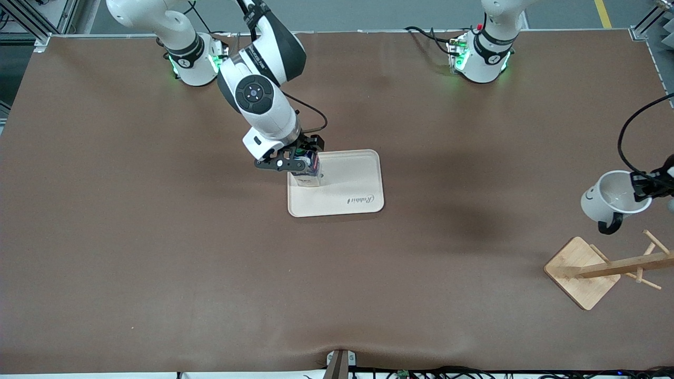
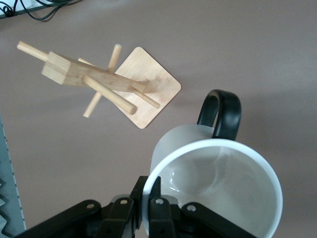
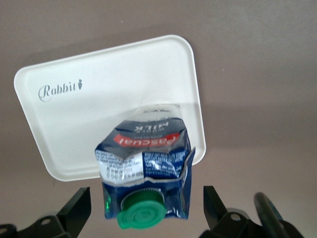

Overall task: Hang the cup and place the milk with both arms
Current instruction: 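Hang the mug handle on the stand peg while the right gripper lifts milk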

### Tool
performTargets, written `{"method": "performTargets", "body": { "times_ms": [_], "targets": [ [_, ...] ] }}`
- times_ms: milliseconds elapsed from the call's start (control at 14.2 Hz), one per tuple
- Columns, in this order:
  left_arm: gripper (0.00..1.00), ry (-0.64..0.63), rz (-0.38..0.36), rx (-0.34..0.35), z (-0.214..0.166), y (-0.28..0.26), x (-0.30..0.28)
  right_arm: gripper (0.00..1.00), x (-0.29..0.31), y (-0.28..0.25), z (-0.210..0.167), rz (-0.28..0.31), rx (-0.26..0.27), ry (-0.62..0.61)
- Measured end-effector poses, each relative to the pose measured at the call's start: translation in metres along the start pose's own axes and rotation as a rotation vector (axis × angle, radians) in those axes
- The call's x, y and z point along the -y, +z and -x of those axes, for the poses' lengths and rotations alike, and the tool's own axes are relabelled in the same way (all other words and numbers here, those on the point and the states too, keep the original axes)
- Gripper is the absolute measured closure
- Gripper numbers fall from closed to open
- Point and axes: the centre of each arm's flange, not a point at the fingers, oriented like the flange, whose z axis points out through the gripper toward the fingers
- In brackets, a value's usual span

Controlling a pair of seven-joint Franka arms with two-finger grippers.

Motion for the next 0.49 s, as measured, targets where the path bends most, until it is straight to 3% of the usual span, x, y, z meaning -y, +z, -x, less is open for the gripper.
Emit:
{"method": "performTargets", "body": {
  "times_ms": [283, 495],
  "targets": [
    [0.93, -0.019, 0.018, -0.020, -0.003, 0.014, 0.029, 0.00, -0.006, 0.017, -0.002, 0.003, -0.017, 0.021],
    [0.93, -0.033, 0.029, -0.038, -0.007, 0.027, 0.044, 0.11, -0.008, 0.022, -0.001, 0.006, -0.016, 0.062]
  ]
}}
